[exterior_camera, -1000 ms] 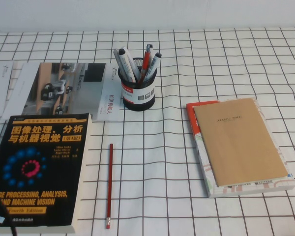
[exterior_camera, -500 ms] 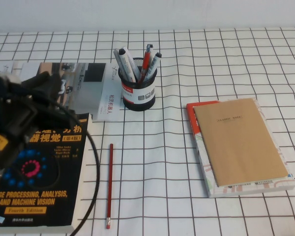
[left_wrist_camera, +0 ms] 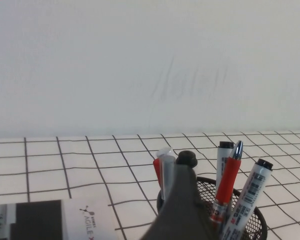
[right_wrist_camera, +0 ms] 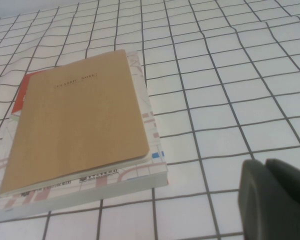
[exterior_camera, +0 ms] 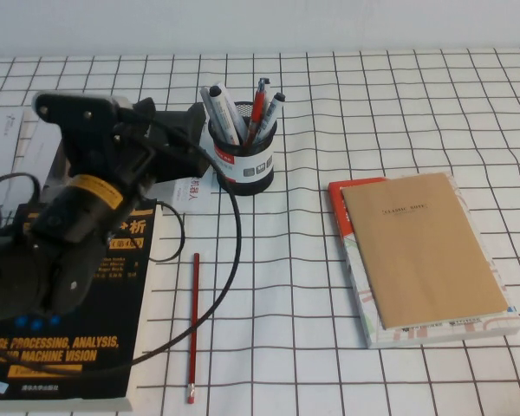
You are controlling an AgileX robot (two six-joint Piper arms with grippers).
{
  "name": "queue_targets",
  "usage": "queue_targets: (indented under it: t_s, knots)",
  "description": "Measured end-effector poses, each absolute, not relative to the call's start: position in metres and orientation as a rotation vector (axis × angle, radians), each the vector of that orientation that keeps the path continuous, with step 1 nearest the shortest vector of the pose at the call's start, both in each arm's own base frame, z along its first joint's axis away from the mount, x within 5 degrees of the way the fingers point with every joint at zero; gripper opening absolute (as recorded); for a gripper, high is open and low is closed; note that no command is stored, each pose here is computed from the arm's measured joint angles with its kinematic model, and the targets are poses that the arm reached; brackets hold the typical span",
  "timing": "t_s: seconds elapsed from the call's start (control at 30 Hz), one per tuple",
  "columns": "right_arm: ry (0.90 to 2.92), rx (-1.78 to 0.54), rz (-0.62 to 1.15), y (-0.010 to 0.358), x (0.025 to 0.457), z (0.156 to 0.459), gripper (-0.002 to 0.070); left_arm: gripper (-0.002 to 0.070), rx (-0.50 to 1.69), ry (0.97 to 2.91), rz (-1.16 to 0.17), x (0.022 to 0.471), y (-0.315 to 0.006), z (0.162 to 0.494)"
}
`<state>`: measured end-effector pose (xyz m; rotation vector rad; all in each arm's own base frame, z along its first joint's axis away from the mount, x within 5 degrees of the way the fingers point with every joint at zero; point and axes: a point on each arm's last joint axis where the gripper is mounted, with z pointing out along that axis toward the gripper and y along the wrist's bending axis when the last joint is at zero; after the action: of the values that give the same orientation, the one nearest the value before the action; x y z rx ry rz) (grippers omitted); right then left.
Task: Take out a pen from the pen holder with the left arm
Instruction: 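Take a marker out of the pen holder and lay it on the table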
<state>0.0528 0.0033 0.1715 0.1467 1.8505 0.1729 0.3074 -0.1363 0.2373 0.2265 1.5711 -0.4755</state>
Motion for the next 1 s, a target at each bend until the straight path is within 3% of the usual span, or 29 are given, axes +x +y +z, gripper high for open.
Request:
queue_targets:
  t_s: [0.47,1.0]
  knots:
    - [1.850,0.147,0.173,0.003,0.053,0.172,-0.0017,0.0484,0.270,1.609,-0.571,0.370,-0.178,0.197]
    - [1.850,0.147,0.173,0.003,0.053,0.172,-0.0017,0.0484,0.238,1.608,-0.550,0.385,-0.183,0.187]
